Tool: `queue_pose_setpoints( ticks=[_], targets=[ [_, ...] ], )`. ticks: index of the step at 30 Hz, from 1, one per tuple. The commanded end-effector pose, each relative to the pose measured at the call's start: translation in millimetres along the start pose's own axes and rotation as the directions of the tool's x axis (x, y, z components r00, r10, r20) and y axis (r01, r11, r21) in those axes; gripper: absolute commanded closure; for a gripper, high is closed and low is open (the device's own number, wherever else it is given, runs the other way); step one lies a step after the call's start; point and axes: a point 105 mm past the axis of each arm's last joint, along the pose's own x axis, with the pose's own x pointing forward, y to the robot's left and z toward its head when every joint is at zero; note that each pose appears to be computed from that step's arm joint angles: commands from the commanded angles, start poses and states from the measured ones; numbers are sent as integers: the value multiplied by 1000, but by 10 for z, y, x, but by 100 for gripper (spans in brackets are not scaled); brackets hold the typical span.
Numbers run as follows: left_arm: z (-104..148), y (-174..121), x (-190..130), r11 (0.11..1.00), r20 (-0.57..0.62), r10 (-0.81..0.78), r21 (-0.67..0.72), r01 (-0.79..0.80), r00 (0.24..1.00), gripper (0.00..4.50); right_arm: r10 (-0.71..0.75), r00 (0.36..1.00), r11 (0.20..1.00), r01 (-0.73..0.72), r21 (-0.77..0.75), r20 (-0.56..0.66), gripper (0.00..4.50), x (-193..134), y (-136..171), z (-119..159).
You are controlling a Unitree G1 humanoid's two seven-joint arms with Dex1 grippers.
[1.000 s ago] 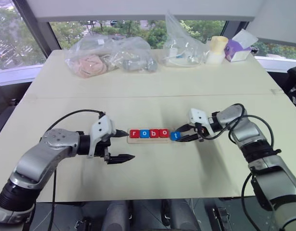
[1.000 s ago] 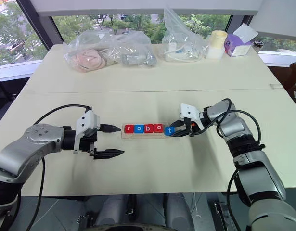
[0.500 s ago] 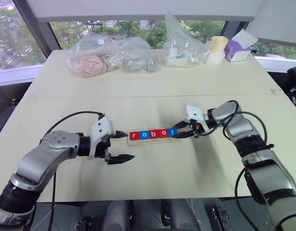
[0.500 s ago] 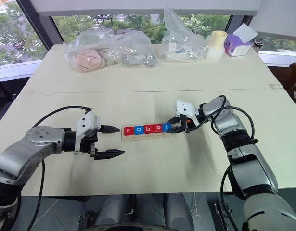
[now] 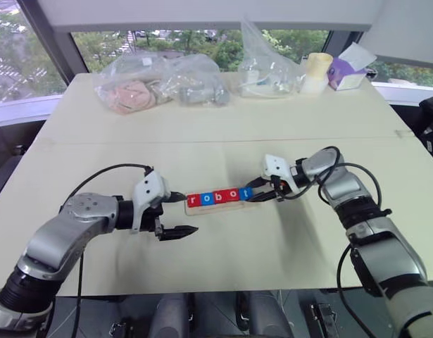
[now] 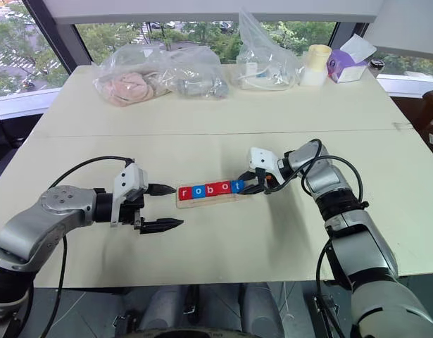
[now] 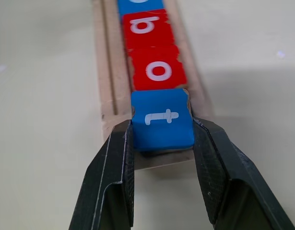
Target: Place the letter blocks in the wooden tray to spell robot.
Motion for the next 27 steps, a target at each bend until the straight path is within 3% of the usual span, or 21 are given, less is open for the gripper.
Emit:
queue_pose_setpoints(
  ticks=[1,4,5,13,21,23,27],
  targets=[
    [97,-23,-30,1000,35,4,27,-5,999,0,-5,1000,1000,6,-20,30,187,-26,-40,108],
    [93,-24,-31,1000,35,6,25,-7,999,0,-13,998,999,15,-29,56,25,-43,-38,157],
    [90,-19,-35,1000,34,8,24,-8,999,0,-18,997,999,20,-30,73,7,-68,-45,197],
    [132,59,-103,999,51,42,19,-43,998,0,-214,959,976,219,-3,186,7,-436,-250,460],
    [148,275,-326,984,95,168,-75,-161,981,0,-473,876,877,458,143,96,7,-673,-151,16],
    [120,347,-412,970,106,228,-109,-216,968,0,-528,844,836,498,228,93,7,-728,-75,-62],
    [59,244,-551,957,128,264,-156,-243,956,0,-552,818,780,435,450,165,7,-841,365,3]
  ],
)
